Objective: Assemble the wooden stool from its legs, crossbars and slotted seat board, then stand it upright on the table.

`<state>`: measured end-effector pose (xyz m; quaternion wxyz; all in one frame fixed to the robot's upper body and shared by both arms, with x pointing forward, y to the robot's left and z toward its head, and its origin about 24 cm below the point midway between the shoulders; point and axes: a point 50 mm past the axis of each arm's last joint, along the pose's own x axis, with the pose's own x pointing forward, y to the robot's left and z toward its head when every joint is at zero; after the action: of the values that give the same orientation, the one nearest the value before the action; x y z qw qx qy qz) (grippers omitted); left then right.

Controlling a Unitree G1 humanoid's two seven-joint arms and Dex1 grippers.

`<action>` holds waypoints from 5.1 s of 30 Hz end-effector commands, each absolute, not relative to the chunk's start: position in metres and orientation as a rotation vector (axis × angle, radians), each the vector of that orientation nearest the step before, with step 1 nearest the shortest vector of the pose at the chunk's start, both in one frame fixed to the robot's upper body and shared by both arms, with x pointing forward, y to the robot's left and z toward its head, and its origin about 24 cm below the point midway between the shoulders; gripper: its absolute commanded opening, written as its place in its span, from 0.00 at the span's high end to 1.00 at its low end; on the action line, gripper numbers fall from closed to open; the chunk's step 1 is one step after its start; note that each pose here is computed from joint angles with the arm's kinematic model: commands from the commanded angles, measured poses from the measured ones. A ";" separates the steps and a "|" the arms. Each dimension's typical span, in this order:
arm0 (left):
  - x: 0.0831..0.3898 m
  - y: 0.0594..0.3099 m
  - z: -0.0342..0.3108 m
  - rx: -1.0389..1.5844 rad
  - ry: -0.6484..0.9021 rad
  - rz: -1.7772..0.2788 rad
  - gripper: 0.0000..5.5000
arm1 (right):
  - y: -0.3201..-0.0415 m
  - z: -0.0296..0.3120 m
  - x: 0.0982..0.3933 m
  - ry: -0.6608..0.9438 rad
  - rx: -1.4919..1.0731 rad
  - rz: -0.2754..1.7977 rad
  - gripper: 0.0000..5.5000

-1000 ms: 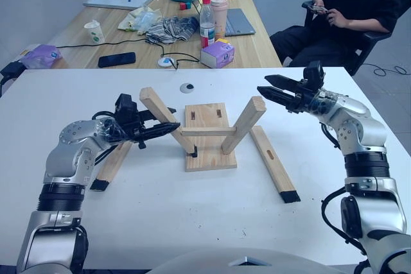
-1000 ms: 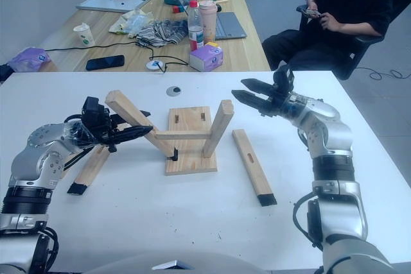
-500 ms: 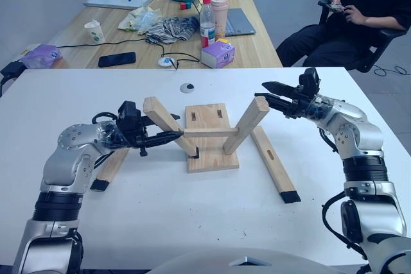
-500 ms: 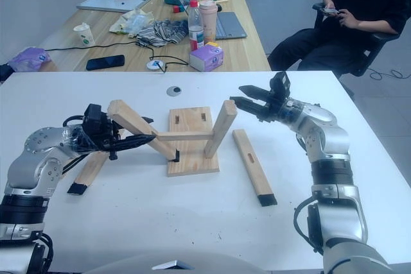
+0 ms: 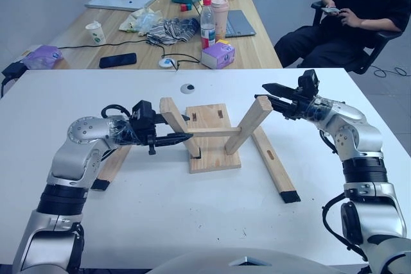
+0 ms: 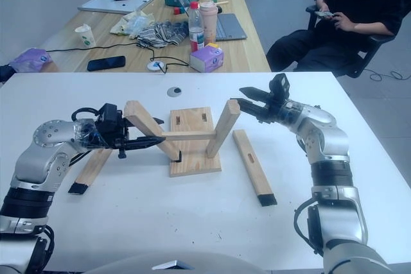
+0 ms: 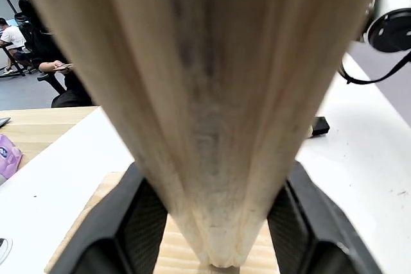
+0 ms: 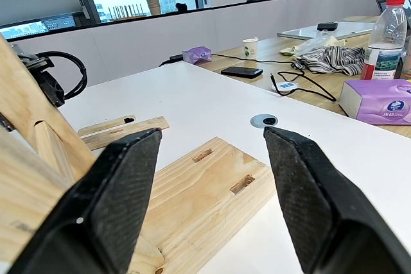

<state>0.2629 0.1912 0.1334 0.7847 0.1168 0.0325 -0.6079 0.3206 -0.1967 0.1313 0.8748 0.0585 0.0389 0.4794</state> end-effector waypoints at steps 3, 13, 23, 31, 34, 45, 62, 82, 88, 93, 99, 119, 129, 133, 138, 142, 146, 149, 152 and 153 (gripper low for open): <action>0.264 0.189 0.111 0.410 0.285 -1.272 0.63 | -0.196 0.132 0.319 0.078 0.103 0.993 0.46; 0.233 0.190 0.058 0.421 0.823 -1.369 0.63 | -0.192 0.123 0.315 0.096 0.106 0.984 0.46; 0.230 0.206 0.030 0.351 1.042 -1.365 0.63 | -0.181 0.094 0.302 0.196 0.058 1.002 0.46; 0.198 0.194 0.004 0.275 1.149 -1.426 0.63 | -0.176 0.087 0.298 0.207 0.069 0.988 0.46; 0.194 0.197 -0.002 0.145 1.231 -1.440 0.63 | -0.175 0.084 0.297 0.213 0.072 0.985 0.46; 0.193 0.210 -0.027 0.226 1.382 -1.425 0.63 | -0.173 0.080 0.294 0.216 0.081 0.966 0.46; 0.147 0.196 -0.058 0.359 1.344 -1.472 0.63 | -0.193 0.084 0.285 0.242 0.118 0.904 0.46; 0.251 0.232 0.085 0.049 0.606 -1.070 0.27 | -0.226 0.072 0.227 0.349 0.019 0.875 0.46; 0.252 0.228 0.086 -0.054 0.501 -1.001 0.27 | -0.180 0.057 0.232 0.305 0.152 0.832 0.46; 0.255 0.229 0.085 -0.055 0.503 -0.985 0.27 | -0.156 0.044 0.232 0.324 0.185 0.816 0.46; 0.257 0.229 0.083 -0.053 0.507 -0.979 0.26 | -0.150 0.038 0.236 0.337 0.177 0.772 0.51; 0.287 0.263 0.107 -0.024 0.433 -0.873 0.26 | -0.177 0.052 0.253 0.253 0.048 1.209 0.83; 0.305 0.245 0.077 0.034 0.472 -0.824 0.26 | -0.197 0.047 0.272 0.307 -0.207 1.151 0.62; 0.318 0.259 0.079 0.156 0.343 -0.635 0.26 | -0.218 0.062 0.253 0.413 -0.230 1.215 0.59; 0.307 0.258 0.052 0.440 0.376 -0.699 0.26 | -0.200 0.071 0.215 0.536 -0.195 1.405 0.59; 0.292 0.252 0.028 0.609 0.446 -0.843 0.26 | -0.182 0.049 0.204 0.584 -0.392 1.418 0.59; 0.265 0.243 0.016 0.775 0.487 -1.105 0.26 | -0.159 0.044 0.226 0.409 -0.506 1.308 0.59; 0.238 0.235 0.029 0.711 0.506 -1.297 0.26 | -0.153 0.055 0.265 0.208 -0.535 1.030 0.59; 0.196 0.230 0.035 0.658 0.610 -1.523 0.26 | -0.160 0.063 0.285 0.104 -0.601 0.837 0.59; 0.187 0.225 0.040 0.605 0.621 -1.563 0.26 | -0.163 0.063 0.288 0.097 -0.625 0.800 0.59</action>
<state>0.2164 0.2394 0.0485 0.6721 0.3164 0.2406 -0.6248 0.2767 -0.1673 0.0523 0.8648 -0.2797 0.0882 0.4075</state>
